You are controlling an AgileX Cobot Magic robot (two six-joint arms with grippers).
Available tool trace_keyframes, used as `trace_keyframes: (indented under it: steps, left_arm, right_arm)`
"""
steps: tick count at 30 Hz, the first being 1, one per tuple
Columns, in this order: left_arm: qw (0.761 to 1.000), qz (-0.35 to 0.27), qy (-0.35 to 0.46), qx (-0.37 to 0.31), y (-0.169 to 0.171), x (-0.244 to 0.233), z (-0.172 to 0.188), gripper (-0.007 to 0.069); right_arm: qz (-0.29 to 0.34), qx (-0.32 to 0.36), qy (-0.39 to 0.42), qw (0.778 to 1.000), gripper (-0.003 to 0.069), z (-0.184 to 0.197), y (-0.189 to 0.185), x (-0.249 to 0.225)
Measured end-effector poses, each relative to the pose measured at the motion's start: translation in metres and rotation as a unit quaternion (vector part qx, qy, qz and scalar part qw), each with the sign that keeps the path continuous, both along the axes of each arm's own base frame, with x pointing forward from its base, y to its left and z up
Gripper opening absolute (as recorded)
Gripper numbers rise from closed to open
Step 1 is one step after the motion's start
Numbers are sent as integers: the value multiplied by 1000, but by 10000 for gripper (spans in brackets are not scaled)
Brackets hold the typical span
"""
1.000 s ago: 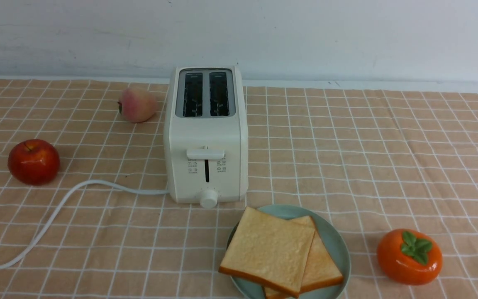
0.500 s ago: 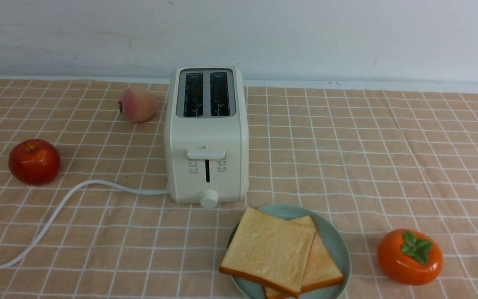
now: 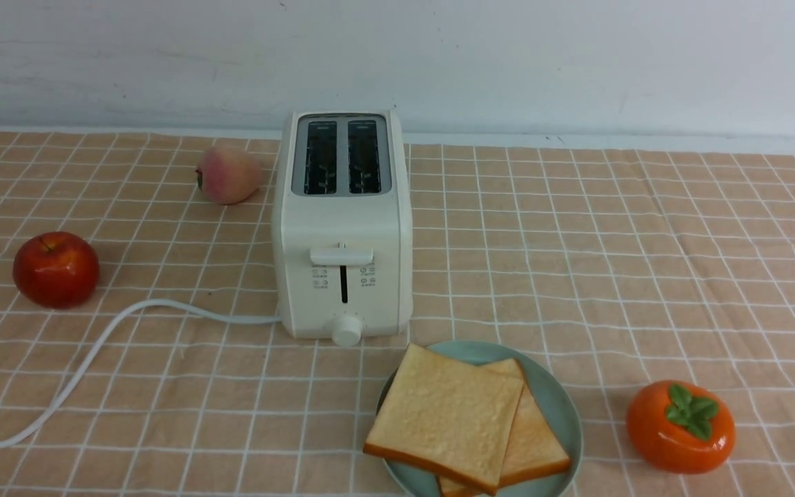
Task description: Take toasted bread from bread machine on light coffee tablecloth place on plate.
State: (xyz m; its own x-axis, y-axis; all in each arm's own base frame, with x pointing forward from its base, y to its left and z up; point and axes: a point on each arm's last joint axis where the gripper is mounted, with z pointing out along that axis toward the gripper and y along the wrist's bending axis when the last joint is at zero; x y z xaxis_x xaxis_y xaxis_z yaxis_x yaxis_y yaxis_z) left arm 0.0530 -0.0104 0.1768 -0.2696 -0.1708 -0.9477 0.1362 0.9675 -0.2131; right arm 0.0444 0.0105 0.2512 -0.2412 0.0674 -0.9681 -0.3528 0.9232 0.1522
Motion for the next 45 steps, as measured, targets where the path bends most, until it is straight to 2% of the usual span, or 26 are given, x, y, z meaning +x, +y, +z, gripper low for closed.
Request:
trace_keyframes:
  steps: [6,34,37,45]
  left_arm:
    - [999,-1,42,8,0,-2,-8,-10]
    - [999,-1,44,9,0,-2,-9,18]
    - [999,-1,45,9,0,-2,-9,20]
    - [998,41,46,7,5,-2,-9,29]
  right_arm:
    - [0,0,0,1000,14,0,0,0]
    - [-1,0,0,1000,53,0,0,0]
    - [-21,0,0,1000,56,0,-2,0]
    - [-143,-6,14,990,68,-11,-12,3]
